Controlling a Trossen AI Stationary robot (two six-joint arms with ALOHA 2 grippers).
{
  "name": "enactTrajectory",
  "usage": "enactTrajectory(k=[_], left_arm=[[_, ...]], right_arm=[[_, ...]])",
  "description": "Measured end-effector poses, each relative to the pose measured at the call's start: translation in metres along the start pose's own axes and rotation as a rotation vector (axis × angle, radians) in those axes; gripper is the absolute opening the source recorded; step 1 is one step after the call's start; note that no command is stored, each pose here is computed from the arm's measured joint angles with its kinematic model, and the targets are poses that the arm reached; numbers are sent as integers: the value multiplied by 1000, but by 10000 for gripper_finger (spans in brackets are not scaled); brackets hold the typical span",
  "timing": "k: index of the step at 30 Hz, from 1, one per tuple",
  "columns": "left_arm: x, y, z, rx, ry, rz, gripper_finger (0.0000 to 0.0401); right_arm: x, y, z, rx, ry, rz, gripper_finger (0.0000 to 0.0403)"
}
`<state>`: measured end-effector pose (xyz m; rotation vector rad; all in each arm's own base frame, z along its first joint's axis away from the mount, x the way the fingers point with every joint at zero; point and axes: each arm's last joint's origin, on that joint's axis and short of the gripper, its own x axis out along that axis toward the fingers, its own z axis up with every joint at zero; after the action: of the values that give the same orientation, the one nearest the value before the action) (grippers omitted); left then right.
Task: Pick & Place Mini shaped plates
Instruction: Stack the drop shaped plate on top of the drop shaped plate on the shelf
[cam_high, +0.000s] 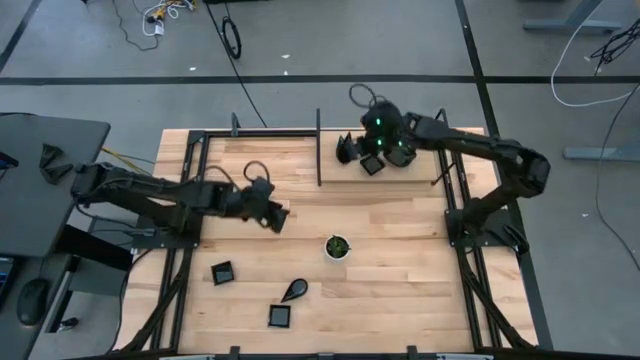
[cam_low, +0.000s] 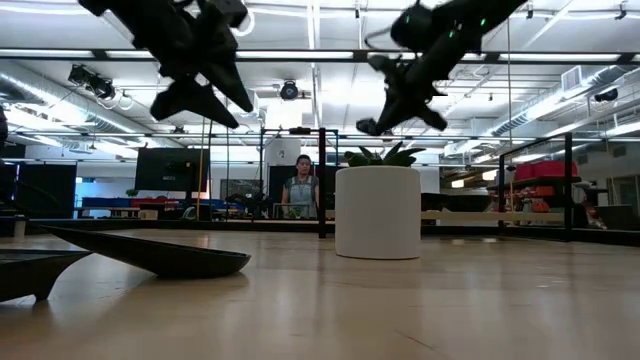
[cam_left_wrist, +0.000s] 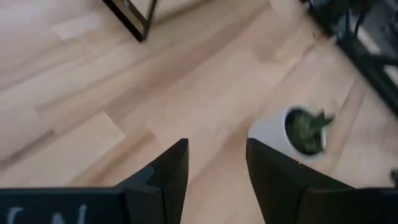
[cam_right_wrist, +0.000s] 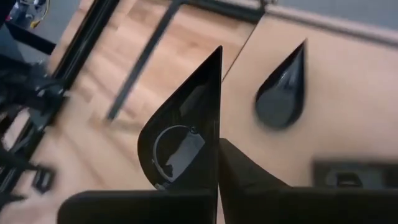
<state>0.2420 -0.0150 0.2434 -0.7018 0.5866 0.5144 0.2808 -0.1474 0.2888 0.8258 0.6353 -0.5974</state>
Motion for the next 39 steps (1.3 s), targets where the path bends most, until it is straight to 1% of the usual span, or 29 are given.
enactTrajectory(k=[3,5,9,13,17,22,28,32,39], left_arm=[[5,10,16,-57,-18,-1,165],[7,16,23,-86,-28,4,165],[10,27,34,-128,-41,22,165],[12,34,41,-156,-59,46,165],[12,40,46,-157,-74,67,165],[13,49,53,-109,-88,93,165],[14,58,60,-134,-96,110,165],[14,61,62,-143,-98,114,165],[14,61,62,-146,-98,113,165]], right_arm=[[15,-28,19,-10,-4,6,0],[27,-43,27,-25,5,18,0],[52,-69,34,-63,50,17,0],[72,-86,34,-96,87,10,0],[85,-93,33,-144,102,9,0],[94,-95,34,-171,81,15,0],[97,-98,34,-201,72,-19,11],[97,-98,33,-199,77,-24,21],[97,-99,29,-180,124,-25,24]])
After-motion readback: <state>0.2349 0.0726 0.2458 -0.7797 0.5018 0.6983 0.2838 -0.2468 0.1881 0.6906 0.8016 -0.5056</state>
